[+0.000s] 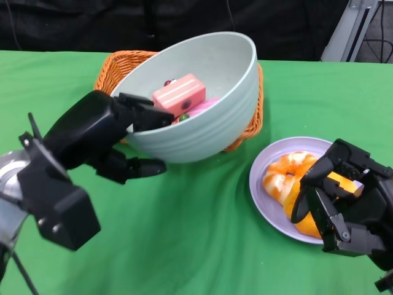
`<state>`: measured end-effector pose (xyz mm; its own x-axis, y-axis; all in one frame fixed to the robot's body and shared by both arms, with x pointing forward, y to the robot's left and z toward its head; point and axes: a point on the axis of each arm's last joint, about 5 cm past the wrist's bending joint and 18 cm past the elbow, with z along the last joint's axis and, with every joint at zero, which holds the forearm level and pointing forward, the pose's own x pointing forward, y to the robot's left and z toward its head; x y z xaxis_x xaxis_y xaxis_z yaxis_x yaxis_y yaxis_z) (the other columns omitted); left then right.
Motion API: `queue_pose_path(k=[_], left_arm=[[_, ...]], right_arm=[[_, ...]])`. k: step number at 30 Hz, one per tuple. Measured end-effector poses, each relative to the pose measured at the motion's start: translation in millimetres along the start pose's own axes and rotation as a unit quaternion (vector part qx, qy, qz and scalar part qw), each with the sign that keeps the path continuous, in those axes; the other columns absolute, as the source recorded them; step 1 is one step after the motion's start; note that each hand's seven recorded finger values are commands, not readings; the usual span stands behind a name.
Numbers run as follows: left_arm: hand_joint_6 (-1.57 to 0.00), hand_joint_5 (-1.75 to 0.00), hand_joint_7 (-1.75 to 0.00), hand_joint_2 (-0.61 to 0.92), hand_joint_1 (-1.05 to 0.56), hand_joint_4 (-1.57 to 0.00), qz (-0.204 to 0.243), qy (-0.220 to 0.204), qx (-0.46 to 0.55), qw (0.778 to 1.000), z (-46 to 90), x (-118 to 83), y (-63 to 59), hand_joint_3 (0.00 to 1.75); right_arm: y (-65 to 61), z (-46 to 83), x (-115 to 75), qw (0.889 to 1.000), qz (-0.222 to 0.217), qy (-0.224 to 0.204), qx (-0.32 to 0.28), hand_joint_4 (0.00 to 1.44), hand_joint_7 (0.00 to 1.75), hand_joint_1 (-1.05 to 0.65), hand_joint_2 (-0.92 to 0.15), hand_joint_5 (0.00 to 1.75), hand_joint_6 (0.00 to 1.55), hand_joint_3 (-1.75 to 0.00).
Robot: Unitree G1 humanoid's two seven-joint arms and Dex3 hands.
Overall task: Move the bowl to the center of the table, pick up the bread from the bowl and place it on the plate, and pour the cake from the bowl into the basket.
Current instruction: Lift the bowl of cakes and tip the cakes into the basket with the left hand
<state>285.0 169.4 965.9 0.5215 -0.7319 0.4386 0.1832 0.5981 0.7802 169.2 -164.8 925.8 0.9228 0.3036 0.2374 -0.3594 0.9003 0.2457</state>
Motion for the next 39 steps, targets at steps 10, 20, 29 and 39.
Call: queue_pose_path(k=[10, 20, 29, 39], left_arm=[[-0.82, -1.54, -1.04, 0.68, -0.26, -0.78, 0.011, 0.004, -0.021, 1.000, -3.1, 26, -7.6, 0.76], [-0.73, -1.72, -1.28, 0.77, -0.26, -0.75, 0.047, 0.016, -0.102, 0.993, 2.7, 67, -26.6, 0.68], [-0.75, -1.75, -1.27, 0.82, -0.28, -0.80, 0.081, 0.039, -0.172, 0.981, 4.4, 95, -29.9, 0.60], [-0.72, -1.73, -1.43, 0.68, -0.29, -0.78, 0.141, 0.103, -0.364, 0.915, 9.1, 125, -38.4, 0.86]], right_arm=[[2.9, -3.4, -1.6, 1.000, 0.010, 0.007, -0.002, 0.73, 1.32, -0.13, -0.46, 1.58, 0.67, -1.08], [1.8, -6.2, -4.0, 1.000, 0.017, 0.004, -0.012, 0.73, 1.34, -0.14, -0.45, 1.60, 0.67, -1.09], [0.5, -10.1, -5.7, 1.000, 0.020, 0.008, -0.017, 0.70, 1.36, -0.09, -0.47, 1.60, 0.65, -1.11], [-1.1, -13.5, -7.4, 0.999, 0.028, 0.008, -0.021, 0.68, 1.37, -0.10, -0.47, 1.61, 0.62, -1.09]])
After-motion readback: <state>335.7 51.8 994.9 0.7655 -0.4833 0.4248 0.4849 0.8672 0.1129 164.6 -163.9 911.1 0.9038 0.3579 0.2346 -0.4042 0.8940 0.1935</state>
